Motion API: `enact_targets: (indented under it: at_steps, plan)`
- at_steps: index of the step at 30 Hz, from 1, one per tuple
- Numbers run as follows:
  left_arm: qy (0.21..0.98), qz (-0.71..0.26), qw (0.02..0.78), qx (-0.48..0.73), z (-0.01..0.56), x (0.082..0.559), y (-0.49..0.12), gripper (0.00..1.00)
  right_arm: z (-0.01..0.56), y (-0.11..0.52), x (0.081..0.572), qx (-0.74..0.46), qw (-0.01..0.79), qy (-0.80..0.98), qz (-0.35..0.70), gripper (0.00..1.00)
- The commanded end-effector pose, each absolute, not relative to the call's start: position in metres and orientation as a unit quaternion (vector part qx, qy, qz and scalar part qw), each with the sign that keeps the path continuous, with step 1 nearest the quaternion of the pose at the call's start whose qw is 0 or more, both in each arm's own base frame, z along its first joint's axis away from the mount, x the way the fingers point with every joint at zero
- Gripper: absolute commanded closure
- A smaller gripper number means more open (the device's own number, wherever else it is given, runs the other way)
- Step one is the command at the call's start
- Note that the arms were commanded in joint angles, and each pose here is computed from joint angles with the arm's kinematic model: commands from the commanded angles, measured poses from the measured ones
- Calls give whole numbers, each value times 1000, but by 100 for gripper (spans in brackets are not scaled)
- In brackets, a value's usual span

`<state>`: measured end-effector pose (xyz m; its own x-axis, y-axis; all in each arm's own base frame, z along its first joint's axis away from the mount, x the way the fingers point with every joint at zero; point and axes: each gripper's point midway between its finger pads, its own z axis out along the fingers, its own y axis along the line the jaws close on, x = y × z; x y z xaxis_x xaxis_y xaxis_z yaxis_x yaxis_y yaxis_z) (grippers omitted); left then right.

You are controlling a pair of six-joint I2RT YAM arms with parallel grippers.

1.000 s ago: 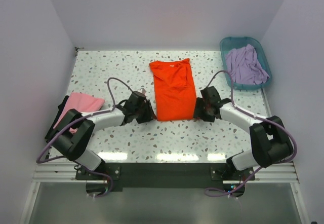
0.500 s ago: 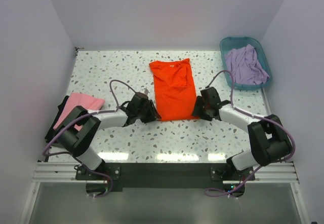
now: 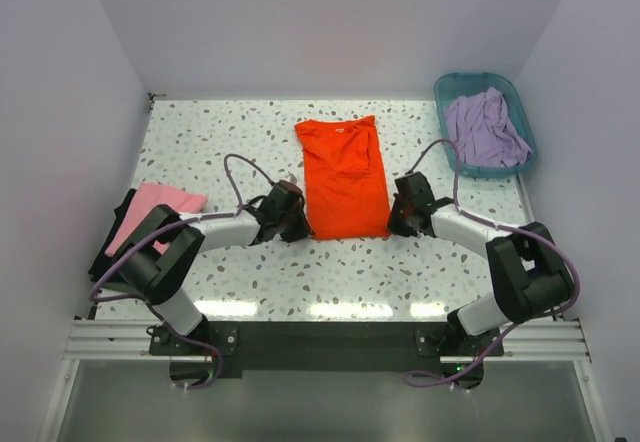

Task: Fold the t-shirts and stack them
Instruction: Fold the tshirt

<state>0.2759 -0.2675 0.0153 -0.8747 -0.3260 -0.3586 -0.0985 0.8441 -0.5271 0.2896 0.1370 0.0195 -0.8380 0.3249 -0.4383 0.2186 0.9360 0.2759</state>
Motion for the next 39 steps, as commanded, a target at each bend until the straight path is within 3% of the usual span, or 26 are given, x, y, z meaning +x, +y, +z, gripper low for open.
enact_targets:
  at_steps: [1, 3, 10, 20, 27, 34, 35, 39]
  plan:
    - [951, -187, 221, -108, 16, 269, -243, 95, 28, 130, 295, 136, 264, 950, 91, 100]
    - [952, -177, 229, -101, 23, 272, -239, 100, 33, 127, 290, 128, 262, 953, 87, 100]
    - [958, -160, 217, -98, 30, 250, -222, 100, 39, 130, 251, 107, 239, 958, 116, 100]
    - [970, -150, 165, -92, 6, 175, -198, 100, 16, 164, 145, 63, 175, 971, 151, 100]
    - [975, -149, 151, -67, 1, 151, -199, 100, 17, 152, 133, 53, 177, 973, 135, 100]
    - [969, -161, 180, -45, 17, 162, -204, 81, 28, 151, 140, 44, 191, 972, 128, 79]
    - [968, -165, 185, -43, 22, 164, -206, 72, 29, 150, 140, 43, 194, 972, 127, 68]
    - [970, -158, 181, -38, 20, 162, -203, 56, 31, 152, 142, 47, 198, 970, 130, 54]
